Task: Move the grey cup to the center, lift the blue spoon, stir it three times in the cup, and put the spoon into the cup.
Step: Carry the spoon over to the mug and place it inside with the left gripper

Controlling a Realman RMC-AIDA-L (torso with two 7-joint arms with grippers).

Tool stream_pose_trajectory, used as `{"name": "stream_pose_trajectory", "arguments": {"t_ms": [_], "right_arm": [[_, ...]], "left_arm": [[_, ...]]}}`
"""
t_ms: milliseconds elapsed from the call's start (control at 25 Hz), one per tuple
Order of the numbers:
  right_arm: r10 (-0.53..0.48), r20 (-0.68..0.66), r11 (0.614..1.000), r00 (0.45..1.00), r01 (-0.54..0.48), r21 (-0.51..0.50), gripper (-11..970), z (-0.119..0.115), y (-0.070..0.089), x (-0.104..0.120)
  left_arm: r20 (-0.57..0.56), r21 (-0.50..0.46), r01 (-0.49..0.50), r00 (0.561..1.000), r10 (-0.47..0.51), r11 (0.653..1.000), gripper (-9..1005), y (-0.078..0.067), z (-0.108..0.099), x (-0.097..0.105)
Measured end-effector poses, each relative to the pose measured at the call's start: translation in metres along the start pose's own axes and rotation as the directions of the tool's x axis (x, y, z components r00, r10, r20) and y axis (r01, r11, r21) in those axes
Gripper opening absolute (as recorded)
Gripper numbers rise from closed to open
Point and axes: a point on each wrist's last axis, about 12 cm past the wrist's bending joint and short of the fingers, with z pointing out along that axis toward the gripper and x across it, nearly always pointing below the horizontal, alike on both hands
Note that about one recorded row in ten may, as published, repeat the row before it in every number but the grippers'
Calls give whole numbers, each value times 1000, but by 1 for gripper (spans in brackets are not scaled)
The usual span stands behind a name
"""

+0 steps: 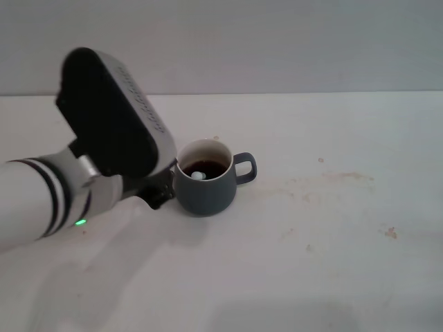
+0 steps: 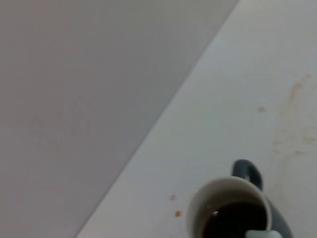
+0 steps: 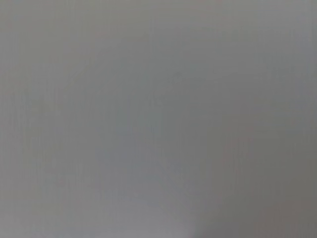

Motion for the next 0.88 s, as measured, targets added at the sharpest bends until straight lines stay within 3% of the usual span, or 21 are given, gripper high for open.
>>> {"name": "stream_pose_trajectory", "arguments": {"t_ms": [200, 520, 720, 880], "right_arm": [[1, -1, 1000, 1000, -1, 0, -1, 0, 0, 0], [5, 2, 1000, 1000, -5, -7, -1, 2, 3, -1], [9, 3, 1000, 1000, -9, -9, -1, 2, 5, -1], [11, 6, 1000, 1000, -11, -9, -1, 2, 5, -1]], "left_arm": [[20, -39, 33, 999, -32, 999, 8, 4, -9, 4], [37, -10, 42, 998, -41, 999, 17, -7, 1, 3], [38, 5, 38, 999, -38, 999, 240, -10, 3, 1], [39, 6, 38, 999, -38, 999, 359, -11, 3, 0]]}}
